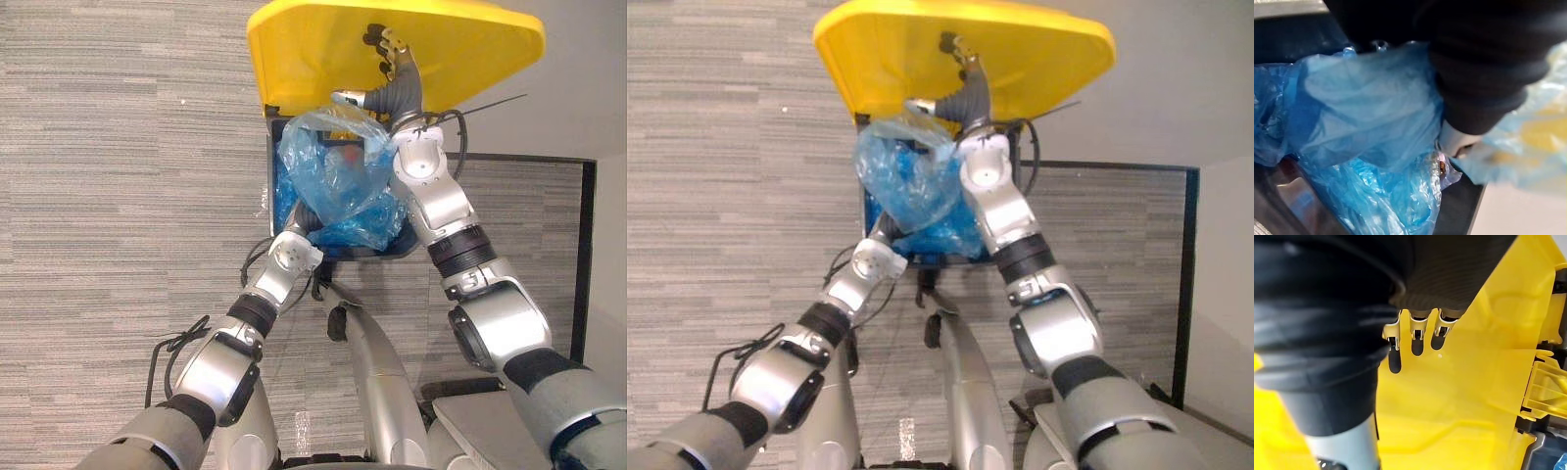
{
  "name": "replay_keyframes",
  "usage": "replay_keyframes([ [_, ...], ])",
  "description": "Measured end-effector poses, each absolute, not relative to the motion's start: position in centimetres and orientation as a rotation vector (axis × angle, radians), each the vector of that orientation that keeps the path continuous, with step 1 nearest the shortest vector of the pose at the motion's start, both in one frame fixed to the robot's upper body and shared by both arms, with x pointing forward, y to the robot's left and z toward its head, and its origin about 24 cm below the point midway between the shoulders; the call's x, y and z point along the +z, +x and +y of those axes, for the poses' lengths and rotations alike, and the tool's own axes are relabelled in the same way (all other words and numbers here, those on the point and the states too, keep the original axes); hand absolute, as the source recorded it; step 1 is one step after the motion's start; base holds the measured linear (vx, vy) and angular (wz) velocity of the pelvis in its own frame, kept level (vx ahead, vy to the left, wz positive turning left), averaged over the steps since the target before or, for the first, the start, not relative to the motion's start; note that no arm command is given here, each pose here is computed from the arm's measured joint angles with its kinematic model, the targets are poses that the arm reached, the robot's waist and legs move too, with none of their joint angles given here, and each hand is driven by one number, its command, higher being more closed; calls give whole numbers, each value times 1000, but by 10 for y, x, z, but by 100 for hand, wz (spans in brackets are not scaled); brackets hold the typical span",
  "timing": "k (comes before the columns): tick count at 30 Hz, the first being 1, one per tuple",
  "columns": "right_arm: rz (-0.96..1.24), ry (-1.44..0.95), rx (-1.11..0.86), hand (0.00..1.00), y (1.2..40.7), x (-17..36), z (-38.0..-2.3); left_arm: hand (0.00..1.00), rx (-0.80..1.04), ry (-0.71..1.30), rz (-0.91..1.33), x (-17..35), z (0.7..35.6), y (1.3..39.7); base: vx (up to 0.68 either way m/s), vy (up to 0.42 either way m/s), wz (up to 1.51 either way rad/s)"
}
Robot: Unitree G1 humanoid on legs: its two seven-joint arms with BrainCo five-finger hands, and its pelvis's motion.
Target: Gather rubbish on tea table into small bin, then transfer packed bag to large trash can.
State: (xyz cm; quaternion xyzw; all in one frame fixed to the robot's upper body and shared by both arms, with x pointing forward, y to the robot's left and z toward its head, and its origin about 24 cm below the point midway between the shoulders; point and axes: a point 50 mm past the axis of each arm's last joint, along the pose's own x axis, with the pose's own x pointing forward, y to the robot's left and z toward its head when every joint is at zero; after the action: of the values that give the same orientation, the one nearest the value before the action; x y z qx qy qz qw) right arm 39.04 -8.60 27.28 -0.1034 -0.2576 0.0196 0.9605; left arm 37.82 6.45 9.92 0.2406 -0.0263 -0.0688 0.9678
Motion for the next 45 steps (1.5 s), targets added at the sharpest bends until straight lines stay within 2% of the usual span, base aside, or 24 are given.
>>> replay_keyframes([
  [9,-476,-277,60,0,391,250,-85,0,-139,500,-113,108,62,376,-45,-19,5],
  [15,-335,-324,60,0,388,195,-99,0,-191,517,-187,111,57,364,-24,-20,7],
  [22,-163,-393,64,0,370,126,-119,0,-268,535,-244,102,73,342,-19,-8,4],
  [25,-67,-397,73,0,359,96,-128,0,-288,538,-211,89,94,332,-2,-21,11],
  [28,35,-413,63,0,346,65,-143,0,-264,545,-90,60,133,317,-4,-23,13],
  [31,93,-422,51,0,342,51,-152,0,-228,538,20,36,158,304,-19,-14,4],
  [37,197,-431,59,0,334,26,-160,0,-107,506,424,-45,220,254,-6,-16,5],
  [42,211,-433,48,0,331,21,-164,0,18,470,668,-88,248,212,-2,-2,-6],
  [45,220,-432,53,0,327,16,-163,0,37,426,745,-102,242,199,0,15,-8],
])
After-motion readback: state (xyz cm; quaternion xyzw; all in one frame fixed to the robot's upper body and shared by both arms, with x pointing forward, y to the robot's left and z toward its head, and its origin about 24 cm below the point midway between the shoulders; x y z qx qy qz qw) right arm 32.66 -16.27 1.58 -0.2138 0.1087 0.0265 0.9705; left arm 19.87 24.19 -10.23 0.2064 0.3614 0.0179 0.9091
